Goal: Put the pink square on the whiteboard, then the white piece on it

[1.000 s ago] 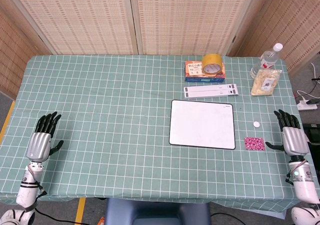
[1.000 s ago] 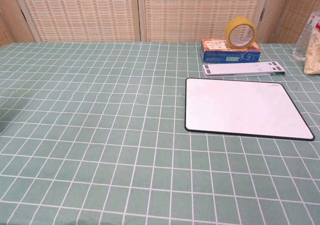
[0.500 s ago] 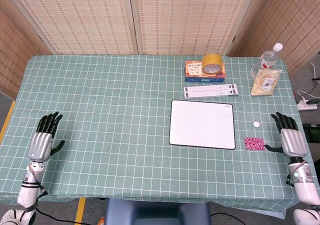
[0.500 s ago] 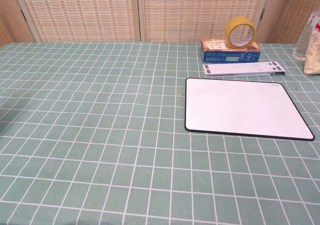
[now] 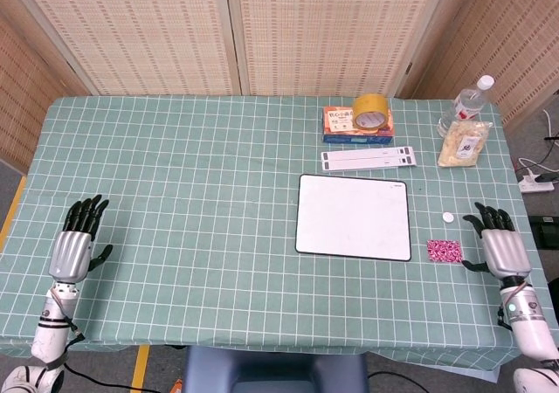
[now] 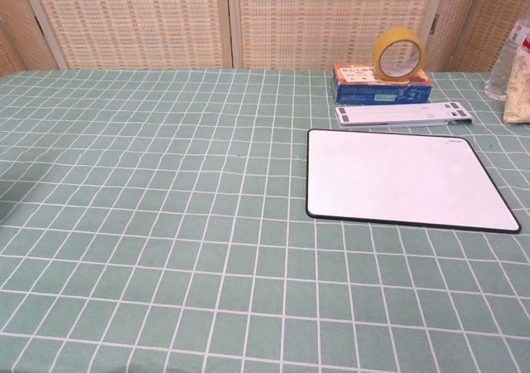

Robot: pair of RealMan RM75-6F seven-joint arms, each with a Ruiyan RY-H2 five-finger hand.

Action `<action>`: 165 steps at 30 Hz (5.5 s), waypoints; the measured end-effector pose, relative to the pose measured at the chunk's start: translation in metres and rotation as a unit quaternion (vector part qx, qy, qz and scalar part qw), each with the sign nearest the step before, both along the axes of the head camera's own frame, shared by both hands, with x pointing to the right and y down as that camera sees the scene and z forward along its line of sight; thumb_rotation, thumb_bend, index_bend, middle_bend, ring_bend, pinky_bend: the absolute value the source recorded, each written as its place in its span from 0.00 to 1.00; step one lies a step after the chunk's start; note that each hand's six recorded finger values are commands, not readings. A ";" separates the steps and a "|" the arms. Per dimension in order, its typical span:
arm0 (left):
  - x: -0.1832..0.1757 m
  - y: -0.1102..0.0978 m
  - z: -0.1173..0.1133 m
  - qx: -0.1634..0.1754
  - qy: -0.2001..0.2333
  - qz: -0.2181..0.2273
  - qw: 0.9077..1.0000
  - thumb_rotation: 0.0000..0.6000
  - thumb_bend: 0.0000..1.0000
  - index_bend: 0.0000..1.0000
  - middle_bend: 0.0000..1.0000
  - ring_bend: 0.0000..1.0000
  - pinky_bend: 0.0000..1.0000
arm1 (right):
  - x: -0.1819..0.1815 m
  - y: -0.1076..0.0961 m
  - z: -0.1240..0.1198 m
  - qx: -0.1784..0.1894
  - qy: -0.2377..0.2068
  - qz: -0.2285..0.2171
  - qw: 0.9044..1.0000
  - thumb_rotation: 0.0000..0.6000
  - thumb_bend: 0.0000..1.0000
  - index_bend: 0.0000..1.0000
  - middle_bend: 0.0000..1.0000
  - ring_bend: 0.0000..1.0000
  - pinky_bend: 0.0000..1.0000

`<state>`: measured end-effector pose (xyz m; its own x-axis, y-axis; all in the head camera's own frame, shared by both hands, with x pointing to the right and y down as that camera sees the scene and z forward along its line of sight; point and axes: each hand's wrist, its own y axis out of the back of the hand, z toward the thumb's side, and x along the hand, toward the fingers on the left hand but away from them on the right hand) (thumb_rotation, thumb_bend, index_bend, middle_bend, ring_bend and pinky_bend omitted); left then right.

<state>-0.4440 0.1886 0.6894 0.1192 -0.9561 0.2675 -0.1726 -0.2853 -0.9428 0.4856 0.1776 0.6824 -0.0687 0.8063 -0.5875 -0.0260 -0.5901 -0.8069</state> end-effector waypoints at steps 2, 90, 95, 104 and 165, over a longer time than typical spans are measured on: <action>-0.001 -0.001 0.000 -0.001 0.002 -0.003 1.000 1.00 0.21 0.00 0.00 0.00 0.00 | -0.002 0.000 0.003 -0.013 0.010 -0.002 1.000 1.00 0.10 0.26 0.00 0.00 0.00; -0.005 -0.009 -0.004 0.003 0.038 -0.022 0.999 1.00 0.21 0.00 0.00 0.00 0.00 | -0.031 0.001 0.043 -0.139 0.053 0.005 0.989 1.00 0.30 0.39 0.00 0.00 0.00; -0.005 -0.008 -0.003 0.001 0.038 -0.023 0.999 1.00 0.21 0.00 0.00 0.00 0.00 | -0.032 0.000 0.041 -0.133 0.050 0.007 0.990 1.00 0.31 0.42 0.00 0.00 0.00; -0.005 -0.008 -0.003 0.002 0.036 -0.022 0.999 1.00 0.21 0.00 0.00 0.00 0.00 | -0.041 -0.014 0.024 -0.106 0.028 0.005 0.994 1.00 0.31 0.42 0.00 0.00 0.00; -0.010 -0.010 -0.003 -0.004 0.037 -0.029 0.999 1.00 0.23 0.00 0.00 0.00 0.00 | -0.103 -0.106 0.026 -0.091 0.047 0.006 0.995 1.00 0.10 0.36 0.00 0.00 0.00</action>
